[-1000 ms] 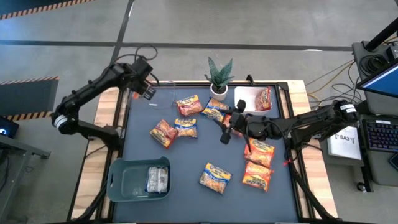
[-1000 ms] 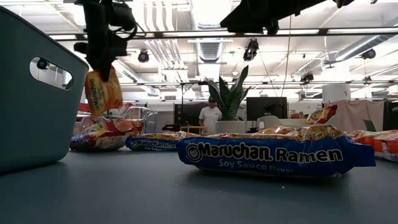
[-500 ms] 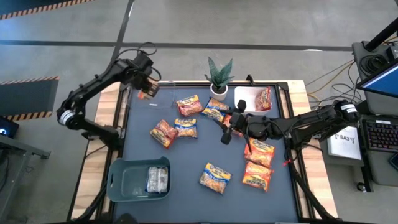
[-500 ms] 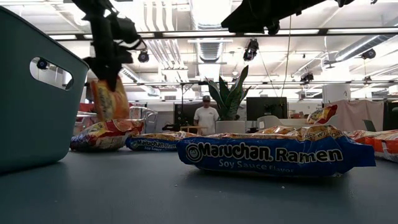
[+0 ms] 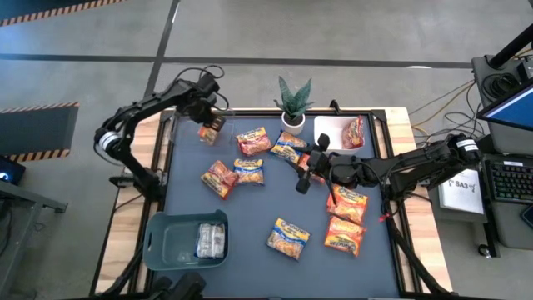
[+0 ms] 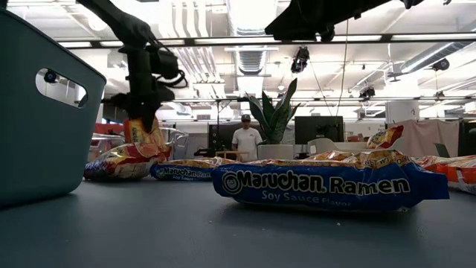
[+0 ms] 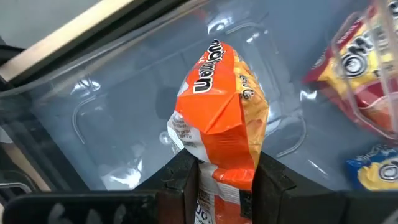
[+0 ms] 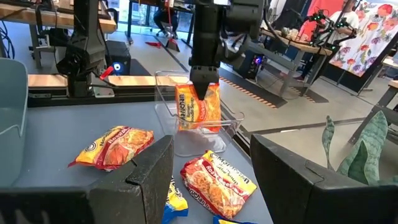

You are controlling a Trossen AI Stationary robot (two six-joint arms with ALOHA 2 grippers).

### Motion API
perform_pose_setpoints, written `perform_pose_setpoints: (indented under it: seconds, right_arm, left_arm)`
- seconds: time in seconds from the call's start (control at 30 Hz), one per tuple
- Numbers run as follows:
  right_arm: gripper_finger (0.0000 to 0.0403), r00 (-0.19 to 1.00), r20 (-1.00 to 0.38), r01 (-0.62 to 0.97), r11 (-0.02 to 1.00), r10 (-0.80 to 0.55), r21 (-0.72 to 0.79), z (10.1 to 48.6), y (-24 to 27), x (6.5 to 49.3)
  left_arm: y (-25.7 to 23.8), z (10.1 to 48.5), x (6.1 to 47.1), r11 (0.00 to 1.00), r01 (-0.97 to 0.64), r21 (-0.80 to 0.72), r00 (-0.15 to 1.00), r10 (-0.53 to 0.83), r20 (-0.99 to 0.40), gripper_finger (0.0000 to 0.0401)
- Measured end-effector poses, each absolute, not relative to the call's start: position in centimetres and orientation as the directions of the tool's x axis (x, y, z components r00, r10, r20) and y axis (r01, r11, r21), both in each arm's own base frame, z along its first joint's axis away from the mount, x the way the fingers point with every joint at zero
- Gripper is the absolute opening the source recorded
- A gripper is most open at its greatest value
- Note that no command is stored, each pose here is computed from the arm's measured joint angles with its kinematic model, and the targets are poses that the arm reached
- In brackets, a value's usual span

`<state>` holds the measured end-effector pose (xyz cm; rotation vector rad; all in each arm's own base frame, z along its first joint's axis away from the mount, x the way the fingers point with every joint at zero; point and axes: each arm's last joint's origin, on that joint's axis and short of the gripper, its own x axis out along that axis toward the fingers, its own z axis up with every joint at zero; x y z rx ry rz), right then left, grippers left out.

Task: Sort Maruchan noodles
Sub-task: Put the orange noodle pack into the transparent bin

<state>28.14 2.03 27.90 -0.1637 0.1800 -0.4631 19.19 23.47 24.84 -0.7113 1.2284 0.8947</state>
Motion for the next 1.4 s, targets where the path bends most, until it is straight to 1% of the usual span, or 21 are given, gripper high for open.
perform_pose_setpoints:
  seconds: [0.23,0.47,0.67,0.9,1.2,1.4]
  right_arm:
    - [0.0201,0.879,-0.136,0.426,0.881,-0.457,-0.208,27.9,2.0,28.1]
    - [0.0201,0.878,-0.136,0.427,0.879,-0.46,-0.213,27.9,2.0,28.1]
    - [0.0201,0.87,-0.137,0.442,0.873,-0.473,-0.207,27.9,1.5,28.2]
    - [0.0201,0.869,-0.143,0.441,0.873,-0.474,-0.209,27.8,1.5,28.2]
    - [0.0201,0.868,-0.143,0.444,0.872,-0.476,-0.209,27.8,1.4,28.2]
    - [0.0201,0.865,-0.144,0.448,0.869,-0.48,-0.208,27.8,1.3,28.2]
  left_arm:
    - [23.9,24.1,19.6,0.481,-0.877,0.005,0.092,0.178,-0.98,0.0084]
    - [23.9,24.4,20.1,0.459,-0.888,-0.019,0.133,0.217,-0.967,0.0103]
    - [23.5,24.6,21.4,0.495,-0.866,-0.063,0.2,0.228,-0.953,0.0117]
    - [23.3,24.7,22.0,0.513,-0.855,-0.071,0.227,0.248,-0.942,0.0129]
    - [23.1,24.9,22.3,0.534,-0.838,-0.115,0.274,0.229,-0.934,0.0131]
    - [22.6,26.4,21.8,0.542,-0.831,-0.124,0.307,0.262,-0.915,0.0131]
